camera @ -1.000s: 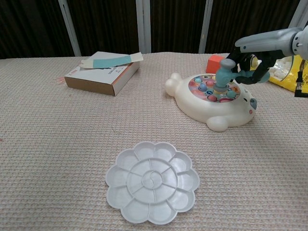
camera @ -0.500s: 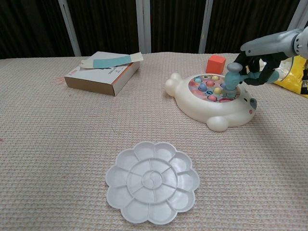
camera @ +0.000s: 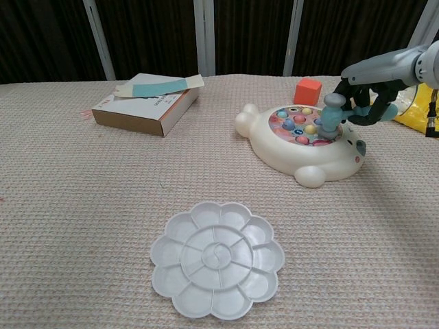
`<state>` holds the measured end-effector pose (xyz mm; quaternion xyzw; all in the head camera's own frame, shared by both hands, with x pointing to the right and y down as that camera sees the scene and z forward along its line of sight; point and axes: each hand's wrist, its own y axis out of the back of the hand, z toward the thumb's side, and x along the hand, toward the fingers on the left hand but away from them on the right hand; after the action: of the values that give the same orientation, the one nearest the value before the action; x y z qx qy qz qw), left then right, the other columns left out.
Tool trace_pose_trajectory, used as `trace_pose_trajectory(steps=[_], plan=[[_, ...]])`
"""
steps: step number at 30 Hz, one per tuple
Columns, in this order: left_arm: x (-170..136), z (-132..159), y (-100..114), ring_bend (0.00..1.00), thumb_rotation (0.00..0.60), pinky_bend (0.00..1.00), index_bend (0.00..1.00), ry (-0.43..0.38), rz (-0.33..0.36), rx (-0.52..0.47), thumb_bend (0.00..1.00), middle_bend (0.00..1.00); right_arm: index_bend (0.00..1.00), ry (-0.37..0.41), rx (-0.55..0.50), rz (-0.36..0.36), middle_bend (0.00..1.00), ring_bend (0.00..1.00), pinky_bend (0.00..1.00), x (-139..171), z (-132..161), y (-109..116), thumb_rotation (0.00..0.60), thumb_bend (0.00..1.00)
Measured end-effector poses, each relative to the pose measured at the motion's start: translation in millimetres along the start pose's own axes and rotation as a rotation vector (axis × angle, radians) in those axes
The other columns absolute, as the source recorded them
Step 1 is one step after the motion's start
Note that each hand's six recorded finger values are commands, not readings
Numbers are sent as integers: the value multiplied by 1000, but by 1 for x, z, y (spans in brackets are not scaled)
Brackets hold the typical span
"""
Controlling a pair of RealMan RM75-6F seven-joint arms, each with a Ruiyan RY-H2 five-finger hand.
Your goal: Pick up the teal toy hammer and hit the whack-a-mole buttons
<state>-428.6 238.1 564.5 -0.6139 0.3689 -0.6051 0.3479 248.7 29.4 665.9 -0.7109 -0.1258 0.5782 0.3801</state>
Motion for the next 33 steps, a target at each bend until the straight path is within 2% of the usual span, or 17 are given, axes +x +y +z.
trace_pose_trajectory(steps=[6,13,19,33], plan=[[1,-1,-1,0,600,0,0,-1,0,-3,154,0,972,12,-13,-29,837,691,365,3,7,19,600,903],[1,-3,-3,0,600,0,0,4,-7,-5,154,0,972,21,-7,-19,837,691,365,-6,21,30,600,903],[3,-6,-5,0,600,0,0,13,-15,-5,154,0,972,22,16,6,838,691,365,-18,33,27,600,903],[4,-10,-8,0,600,0,0,23,-24,-12,154,0,972,-20,54,51,838,691,365,-32,35,13,600,903]])
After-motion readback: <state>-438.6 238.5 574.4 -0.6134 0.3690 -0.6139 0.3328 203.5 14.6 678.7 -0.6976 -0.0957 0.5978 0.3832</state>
